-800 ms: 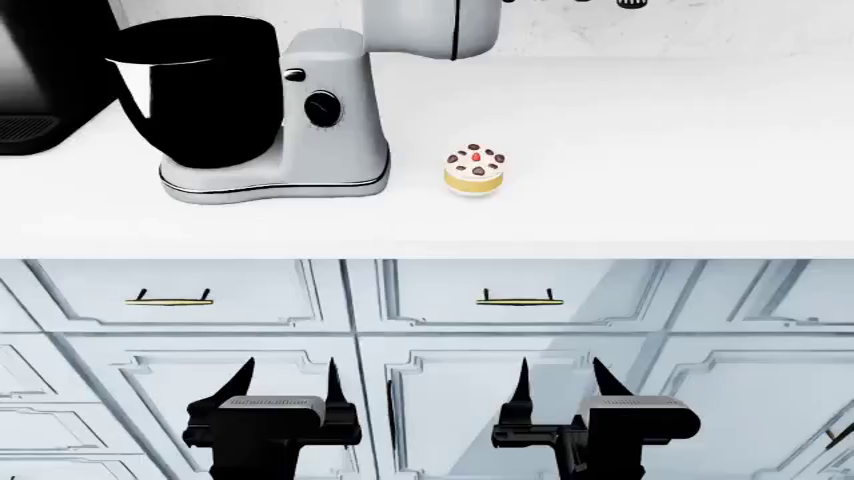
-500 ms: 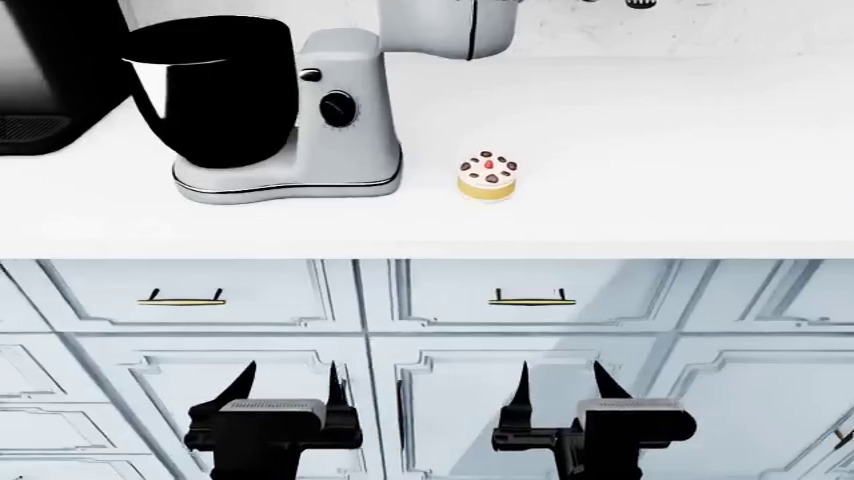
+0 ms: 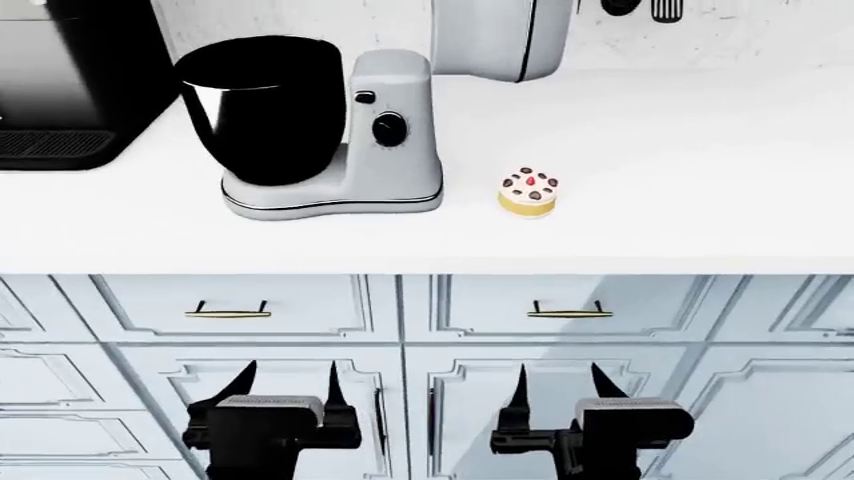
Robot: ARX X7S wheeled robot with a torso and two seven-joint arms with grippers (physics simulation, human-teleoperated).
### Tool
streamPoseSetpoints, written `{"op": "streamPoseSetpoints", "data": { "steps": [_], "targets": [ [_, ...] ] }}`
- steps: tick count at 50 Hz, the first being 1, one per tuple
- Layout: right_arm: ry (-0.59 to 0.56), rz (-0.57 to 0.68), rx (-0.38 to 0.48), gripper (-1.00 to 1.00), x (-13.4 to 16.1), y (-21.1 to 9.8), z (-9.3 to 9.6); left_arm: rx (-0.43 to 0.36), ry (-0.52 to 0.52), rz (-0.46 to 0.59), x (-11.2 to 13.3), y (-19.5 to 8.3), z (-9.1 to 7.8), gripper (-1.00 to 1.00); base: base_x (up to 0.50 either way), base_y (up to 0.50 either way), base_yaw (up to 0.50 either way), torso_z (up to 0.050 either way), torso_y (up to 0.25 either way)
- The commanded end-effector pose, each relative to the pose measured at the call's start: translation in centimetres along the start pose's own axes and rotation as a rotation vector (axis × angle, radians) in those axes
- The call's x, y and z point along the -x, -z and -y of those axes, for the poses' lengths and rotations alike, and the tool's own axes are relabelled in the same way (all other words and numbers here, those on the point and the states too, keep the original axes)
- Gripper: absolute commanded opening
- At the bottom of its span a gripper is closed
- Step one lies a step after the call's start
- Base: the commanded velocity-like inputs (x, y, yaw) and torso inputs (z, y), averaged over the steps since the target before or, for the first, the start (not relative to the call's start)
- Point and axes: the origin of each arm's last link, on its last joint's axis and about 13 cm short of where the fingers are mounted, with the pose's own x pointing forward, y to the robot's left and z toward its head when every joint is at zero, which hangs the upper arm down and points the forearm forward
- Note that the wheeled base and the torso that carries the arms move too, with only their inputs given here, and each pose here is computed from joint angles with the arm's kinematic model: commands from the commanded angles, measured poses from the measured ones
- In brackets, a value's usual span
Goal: Place the cake in the stand mixer bowl.
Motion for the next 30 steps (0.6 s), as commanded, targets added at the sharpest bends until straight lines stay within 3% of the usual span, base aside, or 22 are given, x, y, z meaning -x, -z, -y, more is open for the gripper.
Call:
{"op": "streamPoseSetpoints", "data": {
  "steps": [1, 3, 5, 8, 9, 10, 14, 18, 20, 24, 30],
  "targets": [
    [-0.086, -0.026, -0.013, 1.0, 0.5, -5.4, 0.8, -0.013, 0.098, -0.021, 0.6, -6.0, 0.1, 1.0, 0.0, 0.0, 0.0, 0.05, 0.0],
    [-0.11, -0.048, 0.02, 1.0, 0.5, -7.4, 1.0, -0.038, 0.127, -0.028, 0.8, -8.6, 0.1, 1.0, 0.0, 0.0, 0.0, 0.05, 0.0],
    [-0.089, -0.044, 0.118, 1.0, 0.5, -9.3, 1.1, -0.092, 0.137, -0.043, 0.9, -11.1, -0.2, 1.0, 0.0, 0.0, 0.0, 0.05, 0.0],
    [-0.098, -0.06, 0.123, 1.0, 0.5, -10.3, 1.3, -0.183, 0.125, -0.047, 0.9, -12.6, -0.3, 1.0, 0.0, 0.0, 0.0, 0.05, 0.0],
    [-0.124, -0.085, 0.092, 1.0, 0.6, -10.8, 1.4, -0.185, 0.138, -0.044, 1.1, -13.5, -0.2, 1.0, 0.0, 0.0, 0.0, 0.05, 0.0],
    [-0.161, -0.091, 0.118, 1.0, 0.8, -11.1, 1.4, -0.193, 0.142, -0.041, 1.3, -14.0, -0.1, 1.0, 0.0, 0.0, 0.0, 0.05, 0.0],
    [-0.234, -0.135, 0.104, 1.0, 1.8, -12.8, 1.5, -0.215, 0.15, -0.059, 1.7, -15.3, -0.1, 1.0, 0.0, 0.0, 0.0, 0.05, 0.0],
    [-0.226, -0.102, 0.132, 1.0, 2.0, -13.9, 1.6, -0.233, 0.157, -0.066, 2.3, -16.7, -0.1, 1.0, 0.0, 0.0, 0.0, 0.05, 0.0],
    [-0.229, -0.096, 0.127, 1.0, 2.3, -14.2, 1.7, -0.286, 0.146, -0.062, 2.6, -17.0, -0.2, 1.0, 0.0, 0.0, 0.0, 0.05, 0.0],
    [-0.214, -0.11, 0.126, 1.0, 2.6, -14.5, 2.0, -0.289, 0.101, -0.053, 3.1, -18.1, -0.6, 1.0, 0.0, 0.0, 0.0, 0.05, 0.0],
    [-0.223, -0.09, 0.178, 1.0, 3.6, -15.8, 2.5, -0.303, 0.144, -0.025, 4.3, -19.7, -0.8, 1.0, 0.0, 0.0, 0.0, 0.05, 0.0]
  ]
}}
